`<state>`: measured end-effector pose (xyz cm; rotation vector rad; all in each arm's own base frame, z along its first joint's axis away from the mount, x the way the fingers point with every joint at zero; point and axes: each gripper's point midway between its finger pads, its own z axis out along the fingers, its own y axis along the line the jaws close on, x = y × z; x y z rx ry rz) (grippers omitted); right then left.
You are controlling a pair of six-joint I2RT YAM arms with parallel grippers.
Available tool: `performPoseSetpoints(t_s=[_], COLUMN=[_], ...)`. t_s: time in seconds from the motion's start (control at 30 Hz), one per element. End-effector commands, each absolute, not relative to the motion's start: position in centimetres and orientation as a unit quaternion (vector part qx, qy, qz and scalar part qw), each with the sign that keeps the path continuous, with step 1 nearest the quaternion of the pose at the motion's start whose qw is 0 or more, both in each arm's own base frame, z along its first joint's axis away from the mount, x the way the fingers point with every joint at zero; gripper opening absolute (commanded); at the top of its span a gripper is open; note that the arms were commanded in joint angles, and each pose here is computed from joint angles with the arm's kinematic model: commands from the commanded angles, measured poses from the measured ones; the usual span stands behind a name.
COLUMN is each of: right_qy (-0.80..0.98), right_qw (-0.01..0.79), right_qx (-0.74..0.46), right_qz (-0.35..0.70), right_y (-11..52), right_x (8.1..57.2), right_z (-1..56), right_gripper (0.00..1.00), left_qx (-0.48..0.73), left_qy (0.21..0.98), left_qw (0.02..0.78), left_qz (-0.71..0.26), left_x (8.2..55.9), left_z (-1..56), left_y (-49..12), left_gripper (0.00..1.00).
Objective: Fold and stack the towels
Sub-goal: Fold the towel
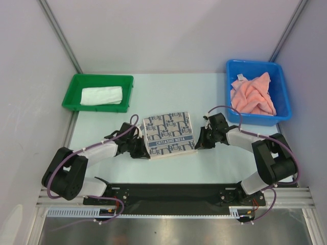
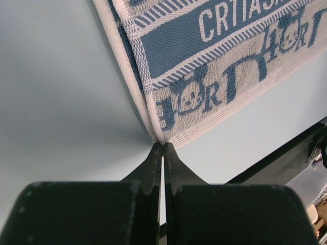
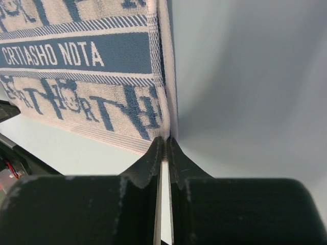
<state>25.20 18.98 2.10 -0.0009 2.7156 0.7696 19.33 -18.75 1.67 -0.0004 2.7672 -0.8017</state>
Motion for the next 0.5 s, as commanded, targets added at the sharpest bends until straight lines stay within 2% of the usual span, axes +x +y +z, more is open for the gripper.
performPoseSetpoints(t_s=[0.0, 0.33, 0.47], right_qy=[0.953, 0.946, 0.956], right_qw=[0.174, 0.208, 0.178], right_qx=[0.0, 0.002, 0.012], right_qz=[0.249, 0.25, 0.232], right_y=[18.3, 18.4, 17.4], right_x=[25.7, 26.5, 24.5], right_z=[1.4, 5.4, 2.7], right_gripper=[0.0, 0.0, 0.0], left_qx=[0.005, 0.012, 0.005], left_qy=[0.955, 0.947, 0.951], left_qw=[0.127, 0.164, 0.139], left_qz=[-0.267, -0.277, -0.276], left_x=[18.6, 19.6, 18.2], left_z=[1.1, 5.0, 2.7], left_y=[-18.5, -19.3, -19.1], left_gripper=[0.0, 0.0, 0.0])
